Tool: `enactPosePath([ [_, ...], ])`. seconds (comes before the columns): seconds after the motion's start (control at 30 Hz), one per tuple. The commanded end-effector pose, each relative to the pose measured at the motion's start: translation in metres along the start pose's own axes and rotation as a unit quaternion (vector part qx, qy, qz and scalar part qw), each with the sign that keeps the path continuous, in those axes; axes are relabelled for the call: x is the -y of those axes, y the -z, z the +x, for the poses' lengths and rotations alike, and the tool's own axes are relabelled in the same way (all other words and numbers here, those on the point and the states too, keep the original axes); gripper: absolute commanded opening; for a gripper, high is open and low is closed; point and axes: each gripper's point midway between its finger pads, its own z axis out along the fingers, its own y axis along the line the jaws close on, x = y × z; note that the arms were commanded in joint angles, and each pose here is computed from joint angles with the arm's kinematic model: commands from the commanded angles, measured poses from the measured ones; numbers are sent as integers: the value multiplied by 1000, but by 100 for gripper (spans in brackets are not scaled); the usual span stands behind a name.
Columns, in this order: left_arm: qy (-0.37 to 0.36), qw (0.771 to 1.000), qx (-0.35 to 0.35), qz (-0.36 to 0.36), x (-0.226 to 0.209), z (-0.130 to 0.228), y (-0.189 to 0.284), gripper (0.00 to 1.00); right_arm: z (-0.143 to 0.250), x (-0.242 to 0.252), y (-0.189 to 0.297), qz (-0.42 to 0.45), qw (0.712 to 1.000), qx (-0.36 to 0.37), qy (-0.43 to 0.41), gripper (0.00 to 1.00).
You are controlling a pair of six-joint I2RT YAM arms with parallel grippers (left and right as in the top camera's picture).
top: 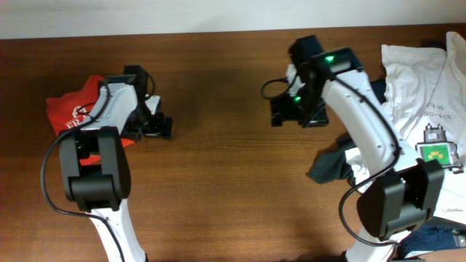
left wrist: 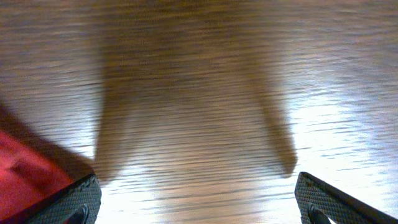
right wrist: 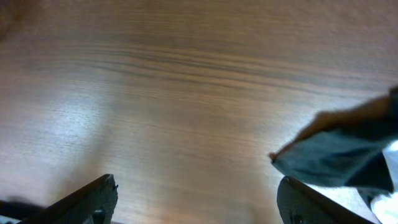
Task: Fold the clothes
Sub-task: 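Push the folded shirt to the table's left edge with the left gripper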
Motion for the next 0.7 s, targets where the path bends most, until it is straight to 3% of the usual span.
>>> enactPosePath([
  [0.0,-6,1000,17,-8,-4,-7,11,99,4,12,16,-10,1000,5,-20,86],
  [0.13,81,996,46,-8,-54,-15,11,99,7,12,13,-9,1000,-2,-15,86],
  [0.27,180,982,59,-11,-137,3,8,99,9,13,13,-8,1000,-6,-17,86],
  [0.33,203,977,66,-2,-154,8,8,99,9,13,13,-8,1000,-7,-17,86],
  [0.4,183,979,78,41,-137,0,9,99,9,13,13,-8,1000,-7,-17,86],
  [0.57,98,988,118,10,-75,-19,63,99,8,13,13,-8,1000,-5,-16,87],
  [0.67,29,993,112,5,-19,-26,65,99,3,9,13,-17,1000,5,-13,96],
])
